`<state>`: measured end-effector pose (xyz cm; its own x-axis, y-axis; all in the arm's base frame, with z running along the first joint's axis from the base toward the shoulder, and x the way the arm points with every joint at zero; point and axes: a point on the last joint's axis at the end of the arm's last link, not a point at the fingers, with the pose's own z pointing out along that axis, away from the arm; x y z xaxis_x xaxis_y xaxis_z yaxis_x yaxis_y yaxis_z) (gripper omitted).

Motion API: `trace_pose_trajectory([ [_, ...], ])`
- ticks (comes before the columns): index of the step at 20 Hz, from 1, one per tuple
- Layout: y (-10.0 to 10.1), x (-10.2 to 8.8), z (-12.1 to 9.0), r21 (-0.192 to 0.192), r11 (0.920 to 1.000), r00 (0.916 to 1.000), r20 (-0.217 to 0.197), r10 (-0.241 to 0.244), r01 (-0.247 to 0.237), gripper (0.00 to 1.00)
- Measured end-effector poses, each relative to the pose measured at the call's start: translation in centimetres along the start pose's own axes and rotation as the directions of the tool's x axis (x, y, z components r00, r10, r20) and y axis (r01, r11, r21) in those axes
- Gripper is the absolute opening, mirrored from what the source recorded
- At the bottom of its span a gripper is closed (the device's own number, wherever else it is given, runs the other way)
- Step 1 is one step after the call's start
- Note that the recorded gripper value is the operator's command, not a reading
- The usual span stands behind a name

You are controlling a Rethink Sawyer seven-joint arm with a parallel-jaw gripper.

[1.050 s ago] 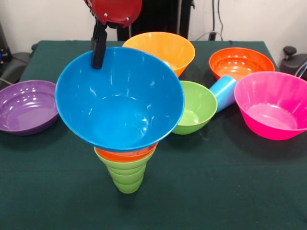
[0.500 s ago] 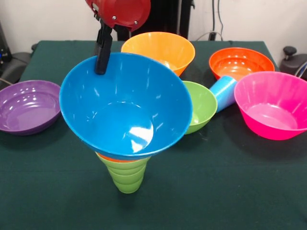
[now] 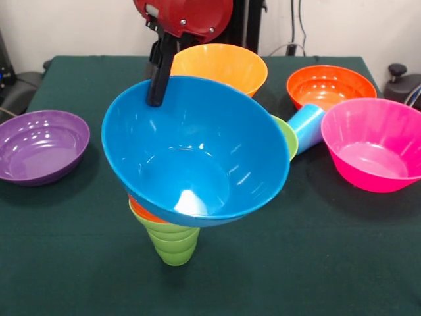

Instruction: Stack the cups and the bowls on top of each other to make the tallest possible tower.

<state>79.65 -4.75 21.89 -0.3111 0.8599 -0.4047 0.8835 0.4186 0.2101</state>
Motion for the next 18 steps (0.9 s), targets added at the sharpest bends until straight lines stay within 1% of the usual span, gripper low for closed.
trace_pose_trajectory([
  [4,0.2,0.4,-0.2,-0.006,1.0,1.0,0.003,-0.006,0.006,0.0],
  [11,0.1,1.9,-0.3,0.0,0.9998,0.9998,-0.007,-0.019,0.019,0.0],
  [12,-0.1,2.4,-0.2,0.006,0.9997,0.9997,-0.013,-0.022,0.022,0.0],
  [15,-0.6,3.0,0.1,0.019,0.9995,0.9995,-0.022,-0.024,0.025,0.0],
  [18,-1.1,3.4,0.4,0.029,0.9993,0.9993,-0.029,-0.024,0.025,0.0],
])
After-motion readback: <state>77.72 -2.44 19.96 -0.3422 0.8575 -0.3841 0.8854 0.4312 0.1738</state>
